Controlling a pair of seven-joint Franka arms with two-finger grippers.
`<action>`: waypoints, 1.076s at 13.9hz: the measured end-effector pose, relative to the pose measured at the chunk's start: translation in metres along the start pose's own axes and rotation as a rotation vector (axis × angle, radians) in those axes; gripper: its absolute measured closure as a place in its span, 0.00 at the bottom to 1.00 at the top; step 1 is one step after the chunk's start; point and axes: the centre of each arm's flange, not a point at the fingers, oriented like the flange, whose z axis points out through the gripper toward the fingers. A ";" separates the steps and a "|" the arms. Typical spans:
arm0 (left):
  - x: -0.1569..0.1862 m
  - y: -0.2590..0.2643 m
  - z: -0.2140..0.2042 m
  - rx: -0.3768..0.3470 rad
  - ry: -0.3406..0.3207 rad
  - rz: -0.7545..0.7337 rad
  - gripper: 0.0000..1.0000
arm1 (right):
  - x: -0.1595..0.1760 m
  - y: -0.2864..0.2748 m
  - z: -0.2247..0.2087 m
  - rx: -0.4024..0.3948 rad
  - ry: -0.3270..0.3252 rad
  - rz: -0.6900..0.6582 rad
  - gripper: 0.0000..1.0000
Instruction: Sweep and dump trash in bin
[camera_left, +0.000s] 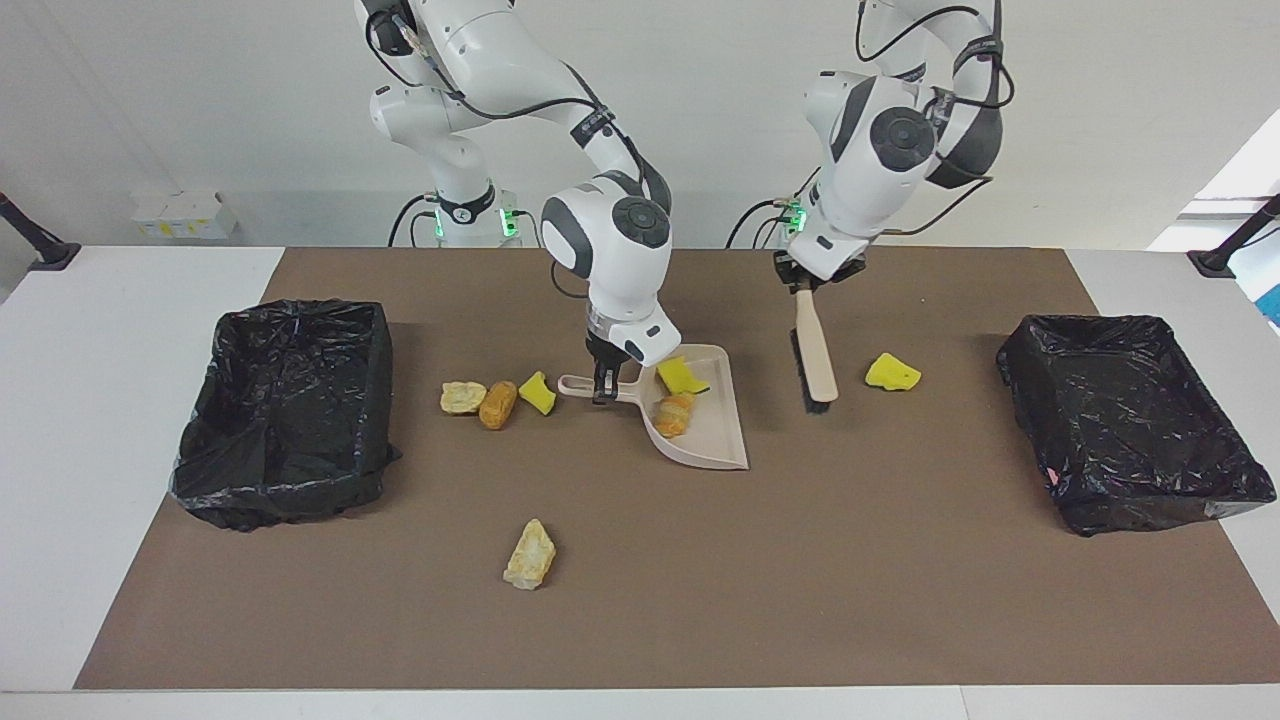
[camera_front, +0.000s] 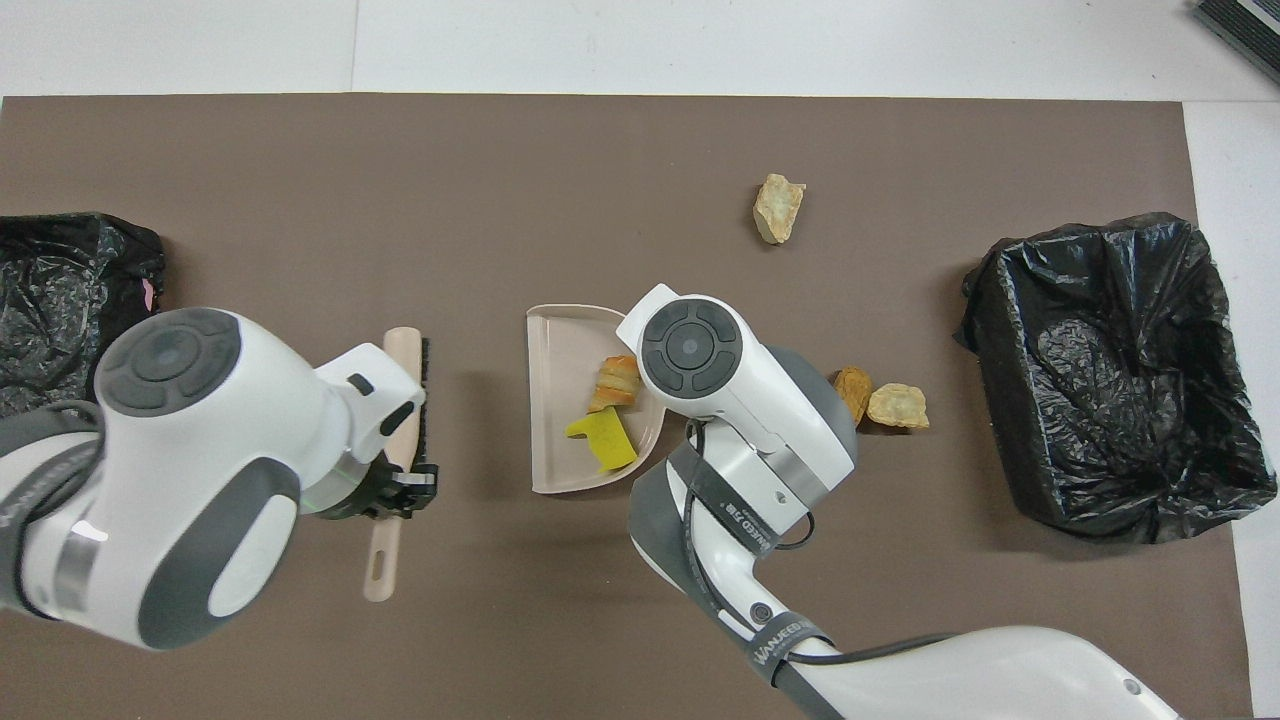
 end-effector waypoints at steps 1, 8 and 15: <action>0.000 -0.023 0.000 0.036 0.004 -0.030 0.74 | 0.000 0.000 0.000 0.000 0.000 0.000 0.67; -0.004 -0.163 0.066 0.057 -0.055 -0.277 0.74 | -0.001 0.000 0.002 0.002 -0.001 0.003 0.67; -0.014 -0.026 0.125 0.096 0.057 -0.353 0.74 | -0.001 0.000 0.002 0.000 0.001 0.003 0.67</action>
